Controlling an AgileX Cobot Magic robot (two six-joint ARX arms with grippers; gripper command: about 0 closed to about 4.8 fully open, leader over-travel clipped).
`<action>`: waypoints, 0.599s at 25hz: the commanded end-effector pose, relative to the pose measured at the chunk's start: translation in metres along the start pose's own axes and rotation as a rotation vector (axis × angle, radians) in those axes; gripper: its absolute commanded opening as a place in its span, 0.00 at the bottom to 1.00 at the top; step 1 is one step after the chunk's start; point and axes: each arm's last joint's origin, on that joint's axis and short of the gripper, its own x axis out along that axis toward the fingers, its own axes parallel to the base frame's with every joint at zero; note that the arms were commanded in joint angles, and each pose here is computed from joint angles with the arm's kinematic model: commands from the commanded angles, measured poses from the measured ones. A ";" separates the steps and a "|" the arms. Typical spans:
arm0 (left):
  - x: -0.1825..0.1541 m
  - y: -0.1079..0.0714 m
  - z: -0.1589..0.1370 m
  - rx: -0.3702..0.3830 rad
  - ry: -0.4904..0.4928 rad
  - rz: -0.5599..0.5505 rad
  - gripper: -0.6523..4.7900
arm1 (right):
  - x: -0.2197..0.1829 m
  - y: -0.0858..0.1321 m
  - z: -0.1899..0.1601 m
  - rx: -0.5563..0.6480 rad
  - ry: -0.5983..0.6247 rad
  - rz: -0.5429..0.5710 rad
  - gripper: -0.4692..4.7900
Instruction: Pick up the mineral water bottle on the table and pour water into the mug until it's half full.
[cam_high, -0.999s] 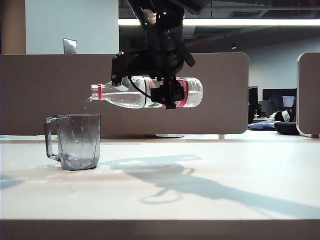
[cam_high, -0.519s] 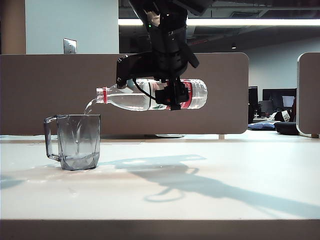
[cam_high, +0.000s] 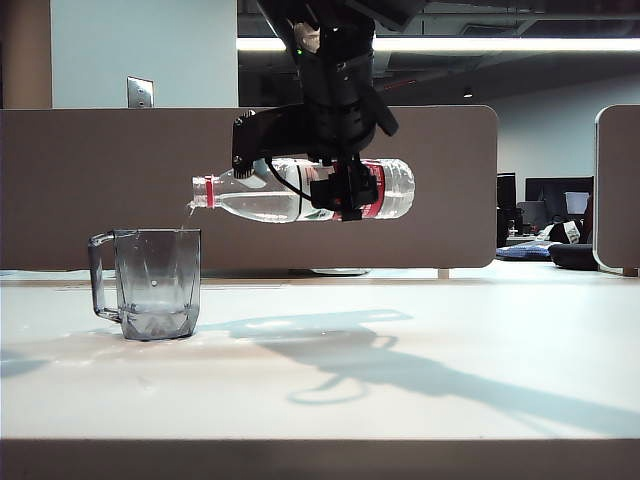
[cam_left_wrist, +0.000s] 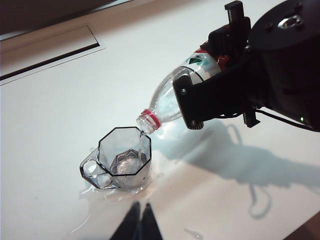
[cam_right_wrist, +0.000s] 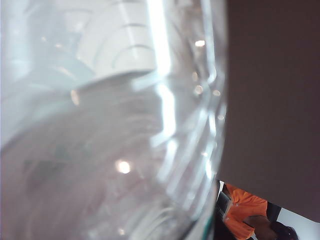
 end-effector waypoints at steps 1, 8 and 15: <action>-0.002 0.000 0.002 0.001 -0.018 -0.004 0.11 | -0.004 -0.008 0.000 0.029 -0.001 -0.033 0.67; -0.002 0.000 0.002 0.001 -0.018 -0.004 0.11 | -0.005 -0.007 0.001 0.020 0.001 -0.026 0.67; -0.002 0.000 0.002 0.001 -0.018 -0.004 0.11 | -0.006 -0.007 0.002 0.019 0.004 -0.029 0.67</action>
